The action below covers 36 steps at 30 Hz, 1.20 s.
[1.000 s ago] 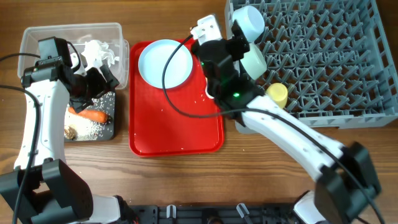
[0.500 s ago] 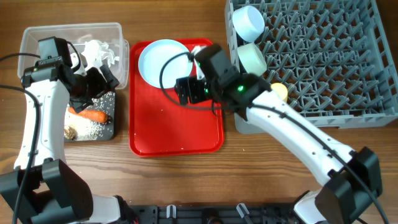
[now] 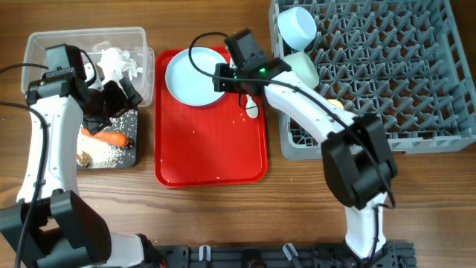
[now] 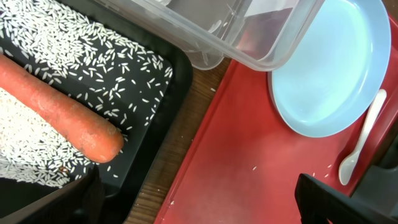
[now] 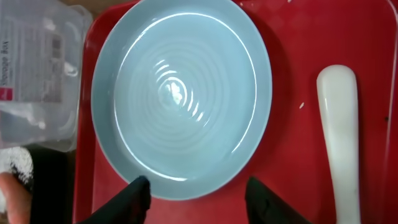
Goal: Sort waste into correct bins and load items into the dishwasher rack
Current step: 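Grasp the rim of the light-blue plate with the right gripper, then lift the plate and stand it upright in the rack, right gripper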
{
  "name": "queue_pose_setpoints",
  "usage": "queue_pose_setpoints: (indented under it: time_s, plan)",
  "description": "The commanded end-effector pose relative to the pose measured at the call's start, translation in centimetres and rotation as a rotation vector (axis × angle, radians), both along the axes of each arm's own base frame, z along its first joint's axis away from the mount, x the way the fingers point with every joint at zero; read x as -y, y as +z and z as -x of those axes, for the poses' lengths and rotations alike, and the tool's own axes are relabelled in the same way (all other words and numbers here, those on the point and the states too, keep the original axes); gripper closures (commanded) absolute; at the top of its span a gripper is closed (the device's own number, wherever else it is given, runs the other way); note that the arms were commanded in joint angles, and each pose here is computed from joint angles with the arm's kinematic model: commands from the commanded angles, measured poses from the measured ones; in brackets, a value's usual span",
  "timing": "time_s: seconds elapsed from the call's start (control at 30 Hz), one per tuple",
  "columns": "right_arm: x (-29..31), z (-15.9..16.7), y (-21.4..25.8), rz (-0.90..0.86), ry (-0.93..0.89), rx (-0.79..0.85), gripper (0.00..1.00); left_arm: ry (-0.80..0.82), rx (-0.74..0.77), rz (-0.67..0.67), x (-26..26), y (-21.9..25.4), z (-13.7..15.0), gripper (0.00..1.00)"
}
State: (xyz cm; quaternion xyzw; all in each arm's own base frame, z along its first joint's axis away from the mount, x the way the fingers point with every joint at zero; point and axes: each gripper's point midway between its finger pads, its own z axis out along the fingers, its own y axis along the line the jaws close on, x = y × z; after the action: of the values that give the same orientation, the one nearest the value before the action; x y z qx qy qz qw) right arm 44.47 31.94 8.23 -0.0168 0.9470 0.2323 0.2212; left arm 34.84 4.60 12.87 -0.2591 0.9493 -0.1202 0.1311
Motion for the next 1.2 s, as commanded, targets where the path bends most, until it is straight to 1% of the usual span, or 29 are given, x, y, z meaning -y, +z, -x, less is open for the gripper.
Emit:
queue_pose_setpoints:
  time_s: [0.0, 0.07, 0.13, 0.2, 0.4, 0.43, 0.47, 0.53, 0.57, 0.73, 0.77, 0.8, 0.9, 0.97, 1.07, 1.17]
  plan:
    - [0.2, -0.7, -2.4, 0.019, -0.058, -0.023, 0.56, 0.003, 0.02, -0.003, -0.1, 0.7, -0.4, 0.0]
    - [0.6, -1.0, -4.0, 0.051, -0.075, -0.027, 0.61, 0.003, 0.02, -0.003, -0.1, 0.7, -0.4, 0.0]
    - [0.9, -0.9, -5.5, 0.073, -0.083, -0.046, 0.63, 0.003, 0.02, -0.003, -0.1, 0.7, -0.4, 0.0]
    - [1.1, -0.7, -6.5, 0.087, -0.084, -0.064, 0.67, 0.003, 0.02, -0.003, -0.1, 0.7, -0.4, 0.0]
    - [1.8, -0.5, -8.1, 0.124, -0.115, -0.09, 0.67, 0.003, 0.02, -0.003, -0.1, 0.7, -0.4, 0.0]
    - [1.9, -0.4, -8.2, 0.126, -0.115, -0.093, 0.69, 0.003, 0.02, -0.003, -0.1, 0.7, -0.4, 0.0]
    - [1.9, -0.3, -8.4, 0.132, -0.113, -0.101, 0.74, 0.003, 0.02, -0.003, -0.1, 0.7, -0.4, 0.0]
    - [2.5, 0.6, -8.9, 0.155, -0.119, -0.143, 0.85, 0.003, 0.02, -0.003, -0.1, 0.7, -0.4, 0.0]
    - [2.6, 1.8, -9.3, 0.158, -0.1, -0.2, 0.87, 0.003, 0.02, -0.003, -0.1, 0.7, -0.4, 0.0]
    - [2.9, 4.8, -9.6, 0.139, -0.057, -0.345, 0.88, 0.003, 0.02, -0.003, -0.1, 0.7, -0.4, 0.0]
    - [3.1, 5.5, -9.6, 0.145, -0.045, -0.375, 0.91, 0.003, 0.02, -0.003, -0.1, 0.7, -0.4, 0.0]
    - [3.2, 5.8, -9.5, 0.15, -0.044, -0.385, 0.95, 0.003, 0.02, -0.003, -0.1, 0.7, -0.4, 0.0]
    - [3.4, 6.1, -8.9, 0.157, -0.036, -0.388, 0.96, 0.003, 0.02, -0.003, -0.1, 0.7, -0.4, 0.0]
    - [3.3, 5.9, -7.5, 0.152, -0.006, -0.354, 0.96, 0.003, 0.02, -0.003, -0.1, 0.7, -0.4, 0.0]
    - [3.1, 5.4, -4.5, 0.136, 0.031, -0.281, 0.96, 0.003, 0.02, -0.003, -0.1, 0.7, -0.4, 0.0]
    - [3.5, 4.8, -0.5, 0.138, 0.057, -0.176, 0.96, 0.003, 0.02, -0.003, -0.1, 0.7, -0.4, 0.0]
